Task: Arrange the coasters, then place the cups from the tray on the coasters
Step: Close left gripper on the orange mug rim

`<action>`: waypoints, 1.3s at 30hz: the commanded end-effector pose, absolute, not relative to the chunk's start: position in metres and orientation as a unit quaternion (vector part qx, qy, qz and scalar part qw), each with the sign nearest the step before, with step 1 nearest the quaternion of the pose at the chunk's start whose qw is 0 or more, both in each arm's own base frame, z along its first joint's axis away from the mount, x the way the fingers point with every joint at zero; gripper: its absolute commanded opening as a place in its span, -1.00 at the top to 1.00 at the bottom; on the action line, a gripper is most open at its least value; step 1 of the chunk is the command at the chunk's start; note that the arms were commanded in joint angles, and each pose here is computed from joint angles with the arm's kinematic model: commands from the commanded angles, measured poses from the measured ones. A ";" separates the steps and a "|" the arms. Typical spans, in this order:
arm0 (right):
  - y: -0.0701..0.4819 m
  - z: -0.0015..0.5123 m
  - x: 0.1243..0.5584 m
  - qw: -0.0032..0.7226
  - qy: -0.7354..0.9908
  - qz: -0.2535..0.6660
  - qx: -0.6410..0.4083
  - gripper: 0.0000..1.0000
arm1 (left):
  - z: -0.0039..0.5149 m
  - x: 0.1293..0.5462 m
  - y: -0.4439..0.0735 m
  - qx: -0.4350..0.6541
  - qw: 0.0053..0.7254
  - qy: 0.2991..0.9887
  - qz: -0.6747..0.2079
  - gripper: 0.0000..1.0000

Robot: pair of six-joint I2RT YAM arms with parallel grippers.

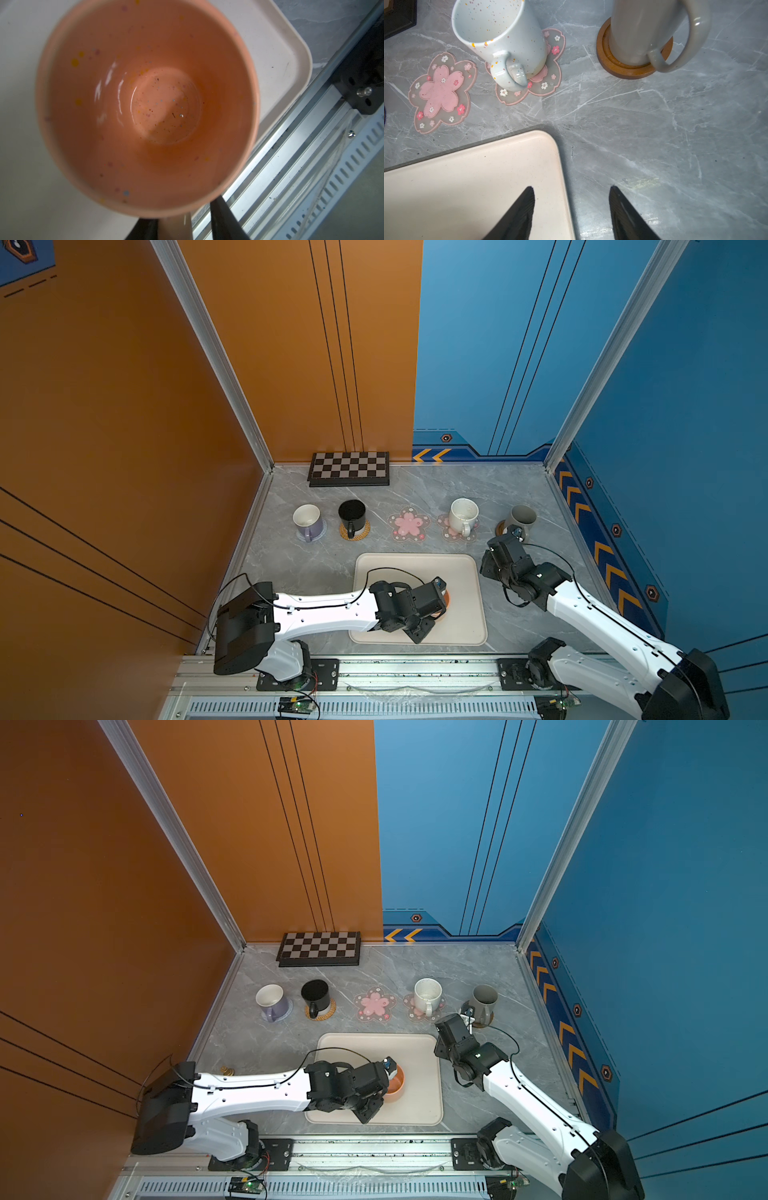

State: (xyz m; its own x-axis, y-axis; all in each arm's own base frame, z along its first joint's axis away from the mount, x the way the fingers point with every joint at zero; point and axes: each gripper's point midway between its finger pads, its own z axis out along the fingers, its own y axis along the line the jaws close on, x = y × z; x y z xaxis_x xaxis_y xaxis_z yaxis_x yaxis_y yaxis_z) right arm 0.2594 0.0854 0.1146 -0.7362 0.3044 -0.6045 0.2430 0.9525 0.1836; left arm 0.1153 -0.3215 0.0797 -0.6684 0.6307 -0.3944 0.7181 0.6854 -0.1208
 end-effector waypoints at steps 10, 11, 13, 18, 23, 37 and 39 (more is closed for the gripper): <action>0.075 0.110 0.252 0.327 0.932 0.024 0.152 -0.21 | 0.076 0.123 -0.339 0.359 0.167 0.909 -0.130 0.24; 0.074 0.109 0.252 0.326 0.933 0.024 0.151 -0.21 | 0.075 0.123 -0.339 0.358 0.166 0.910 -0.129 0.24; 0.074 0.109 0.252 0.326 0.933 0.023 0.151 -0.21 | 0.073 0.124 -0.338 0.353 0.166 0.912 -0.126 0.24; 0.073 0.109 0.253 0.326 0.933 0.022 0.153 -0.21 | 0.070 0.129 -0.335 0.338 0.168 0.919 -0.117 0.26; 0.073 0.107 0.252 0.323 0.933 0.021 0.154 -0.22 | 0.068 0.133 -0.331 0.326 0.169 0.923 -0.113 0.30; 0.073 0.105 0.252 0.320 0.934 0.022 0.156 -0.22 | 0.065 0.135 -0.328 0.320 0.170 0.926 -0.109 0.61; 0.073 0.106 0.252 0.320 0.934 0.023 0.157 -0.22 | 0.065 0.136 -0.326 0.316 0.171 0.927 -0.107 0.68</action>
